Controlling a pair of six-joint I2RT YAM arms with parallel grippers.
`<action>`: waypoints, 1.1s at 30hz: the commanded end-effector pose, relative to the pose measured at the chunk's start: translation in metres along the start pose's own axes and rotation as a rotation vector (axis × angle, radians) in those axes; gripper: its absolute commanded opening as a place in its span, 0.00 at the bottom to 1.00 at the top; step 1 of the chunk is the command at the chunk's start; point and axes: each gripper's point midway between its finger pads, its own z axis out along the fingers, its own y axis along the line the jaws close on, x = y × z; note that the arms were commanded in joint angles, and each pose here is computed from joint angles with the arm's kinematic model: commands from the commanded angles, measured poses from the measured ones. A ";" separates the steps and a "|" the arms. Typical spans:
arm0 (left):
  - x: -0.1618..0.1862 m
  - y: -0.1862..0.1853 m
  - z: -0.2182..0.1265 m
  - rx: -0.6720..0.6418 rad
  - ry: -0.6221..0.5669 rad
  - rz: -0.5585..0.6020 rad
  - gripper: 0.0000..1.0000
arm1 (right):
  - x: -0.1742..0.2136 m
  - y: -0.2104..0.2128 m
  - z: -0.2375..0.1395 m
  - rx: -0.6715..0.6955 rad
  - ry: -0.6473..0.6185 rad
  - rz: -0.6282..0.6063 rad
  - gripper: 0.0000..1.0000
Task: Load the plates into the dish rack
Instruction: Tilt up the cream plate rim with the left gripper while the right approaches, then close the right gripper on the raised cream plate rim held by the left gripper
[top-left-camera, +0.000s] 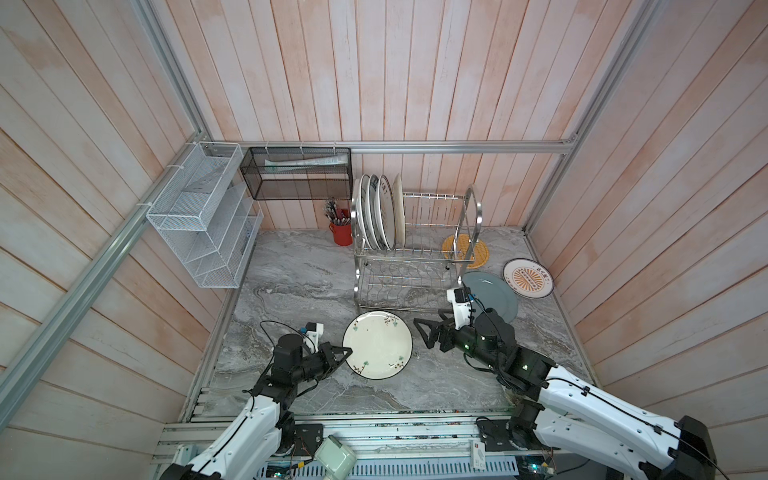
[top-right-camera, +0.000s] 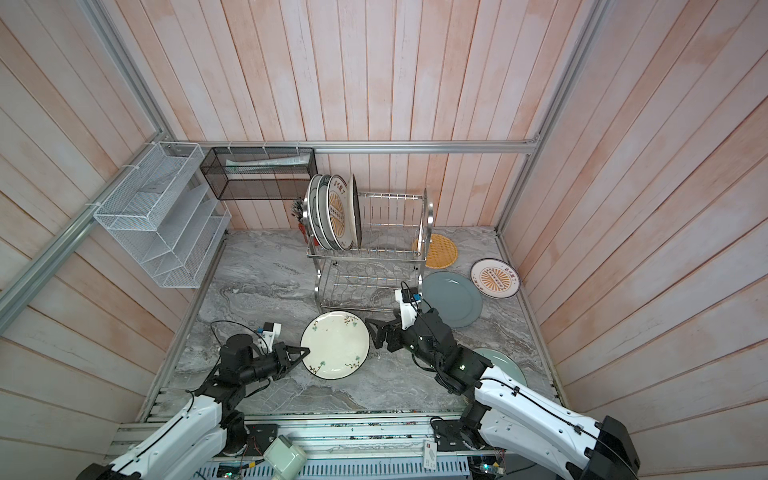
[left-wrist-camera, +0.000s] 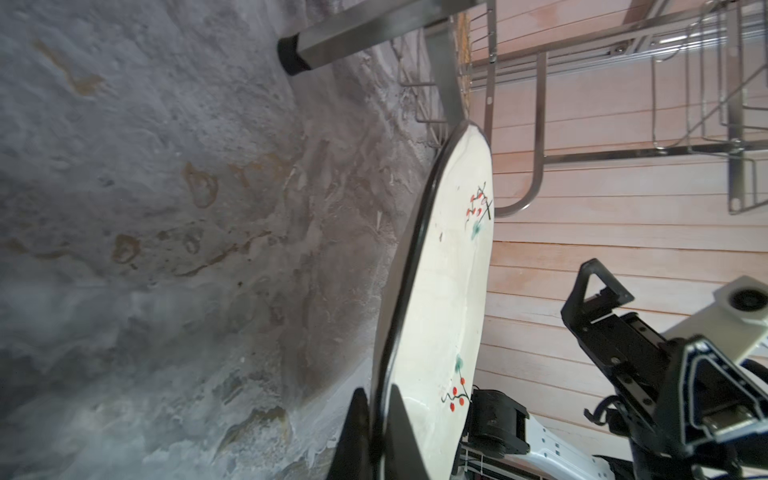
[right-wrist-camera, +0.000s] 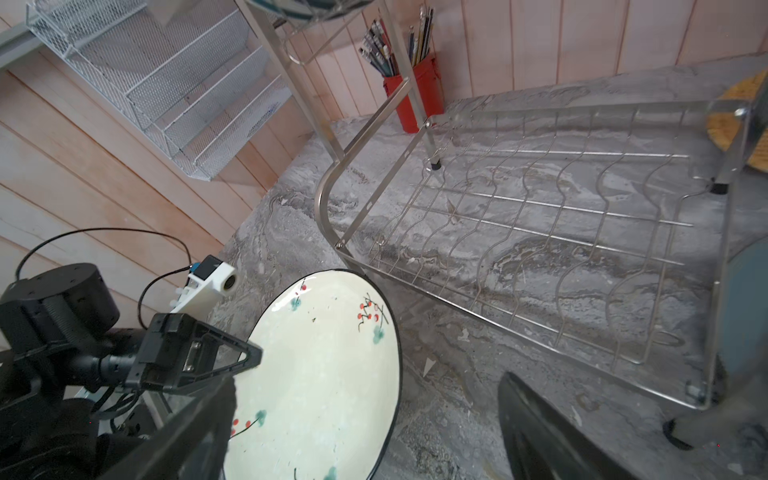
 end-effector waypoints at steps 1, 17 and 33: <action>-0.007 -0.052 -0.011 0.121 0.006 0.055 0.00 | -0.040 0.008 -0.011 0.007 -0.134 -0.057 0.98; -0.075 -0.123 -0.054 -0.117 -0.217 0.059 0.00 | -0.035 0.086 -0.009 -0.104 -0.249 -0.675 0.98; -0.092 -0.151 -0.070 -0.180 -0.262 0.067 0.00 | 0.016 0.135 0.059 0.050 -0.086 -1.256 0.87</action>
